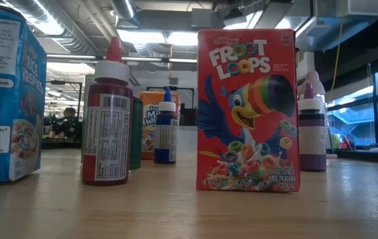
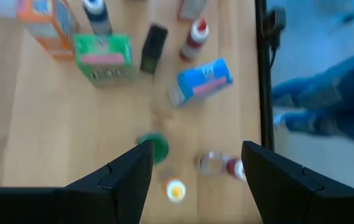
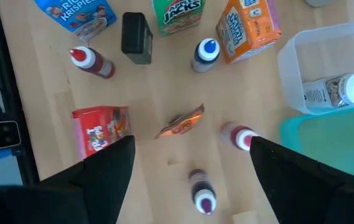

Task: Pick & Place Kitchen Items
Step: Put the yellow food coloring bottle into the gray bin

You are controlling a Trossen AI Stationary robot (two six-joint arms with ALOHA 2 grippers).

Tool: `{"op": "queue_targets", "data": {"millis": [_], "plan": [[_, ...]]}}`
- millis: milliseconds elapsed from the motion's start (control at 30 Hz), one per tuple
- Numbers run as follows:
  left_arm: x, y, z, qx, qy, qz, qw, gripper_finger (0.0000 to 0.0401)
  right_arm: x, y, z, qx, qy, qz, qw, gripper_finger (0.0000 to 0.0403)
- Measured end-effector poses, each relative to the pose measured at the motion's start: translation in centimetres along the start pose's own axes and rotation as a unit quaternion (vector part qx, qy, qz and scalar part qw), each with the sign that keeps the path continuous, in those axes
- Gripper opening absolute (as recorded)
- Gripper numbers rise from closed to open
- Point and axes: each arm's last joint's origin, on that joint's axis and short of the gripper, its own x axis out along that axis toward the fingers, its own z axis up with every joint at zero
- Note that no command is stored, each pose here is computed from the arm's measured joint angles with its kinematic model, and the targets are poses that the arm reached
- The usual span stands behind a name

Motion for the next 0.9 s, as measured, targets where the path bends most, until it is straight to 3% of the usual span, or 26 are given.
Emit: {"op": "queue_targets", "data": {"millis": [200, 467, 733, 900], "plan": [[0.6, -0.4, -1.0, 0.048, 0.062, 0.026, 0.997, 0.0240, -0.3, 1.8, -0.9, 0.018, -0.018, -0.020, 0.999, 0.0321], [2.5, -2.7, -1.4, 0.093, 0.077, 0.075, 0.990, 0.0240, -0.6, 3.2, -1.7, 0.020, -0.032, -0.029, 0.999, 0.0321], [3.4, -4.3, -2.1, 0.089, 0.092, 0.083, 0.988, 0.0240, -0.9, 4.4, -2.5, 0.016, -0.046, -0.039, 0.998, 0.0321], [4.7, -3.8, -3.2, 0.079, 0.133, 0.078, 0.985, 0.0240, -1.1, 5.3, -3.0, 0.009, -0.061, -0.046, 0.997, 0.0321]]}}
